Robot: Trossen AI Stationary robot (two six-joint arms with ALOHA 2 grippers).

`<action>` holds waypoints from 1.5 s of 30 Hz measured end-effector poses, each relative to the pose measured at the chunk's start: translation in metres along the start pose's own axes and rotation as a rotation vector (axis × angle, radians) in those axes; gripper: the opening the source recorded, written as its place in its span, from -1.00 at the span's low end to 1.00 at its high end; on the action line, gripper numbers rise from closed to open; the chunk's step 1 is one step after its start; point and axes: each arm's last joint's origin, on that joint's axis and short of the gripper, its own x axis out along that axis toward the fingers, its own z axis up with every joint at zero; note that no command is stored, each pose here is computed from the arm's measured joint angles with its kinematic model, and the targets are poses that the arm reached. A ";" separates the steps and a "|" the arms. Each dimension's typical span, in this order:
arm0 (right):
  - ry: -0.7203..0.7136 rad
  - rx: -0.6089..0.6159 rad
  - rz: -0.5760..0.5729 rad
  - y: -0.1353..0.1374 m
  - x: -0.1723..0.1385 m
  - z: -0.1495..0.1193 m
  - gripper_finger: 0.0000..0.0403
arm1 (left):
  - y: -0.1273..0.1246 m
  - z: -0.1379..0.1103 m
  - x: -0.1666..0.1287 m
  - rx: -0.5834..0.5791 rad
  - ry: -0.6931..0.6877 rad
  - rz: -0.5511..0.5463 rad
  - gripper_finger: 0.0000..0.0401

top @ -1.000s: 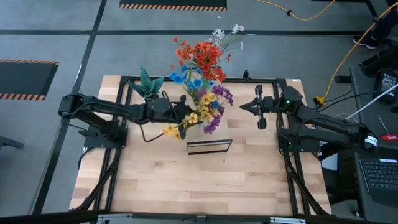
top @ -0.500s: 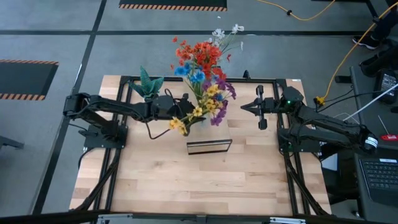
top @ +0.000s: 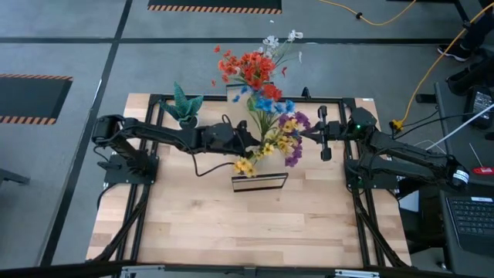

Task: Pick and place flowers into a vace then onto a shelf
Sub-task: Put the transparent vase with flowers on the shelf, then return to Home Position

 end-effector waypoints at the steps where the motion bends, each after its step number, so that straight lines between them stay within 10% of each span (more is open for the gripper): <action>1: 0.000 0.000 0.000 0.000 0.000 0.000 -0.94 | -0.001 0.001 0.001 0.002 0.004 -0.003 -0.39; 18: 0.035 0.024 0.009 0.001 0.000 -0.004 -0.94 | -0.027 0.001 -0.001 0.046 0.019 -0.045 -0.39; 27: 0.036 0.026 0.010 0.001 0.000 -0.004 -0.94 | -0.034 0.001 -0.002 0.059 0.020 -0.022 0.25; 45: 0.041 0.029 0.011 0.001 0.000 -0.004 -0.94 | -0.029 0.015 -0.036 0.076 0.085 -0.009 0.28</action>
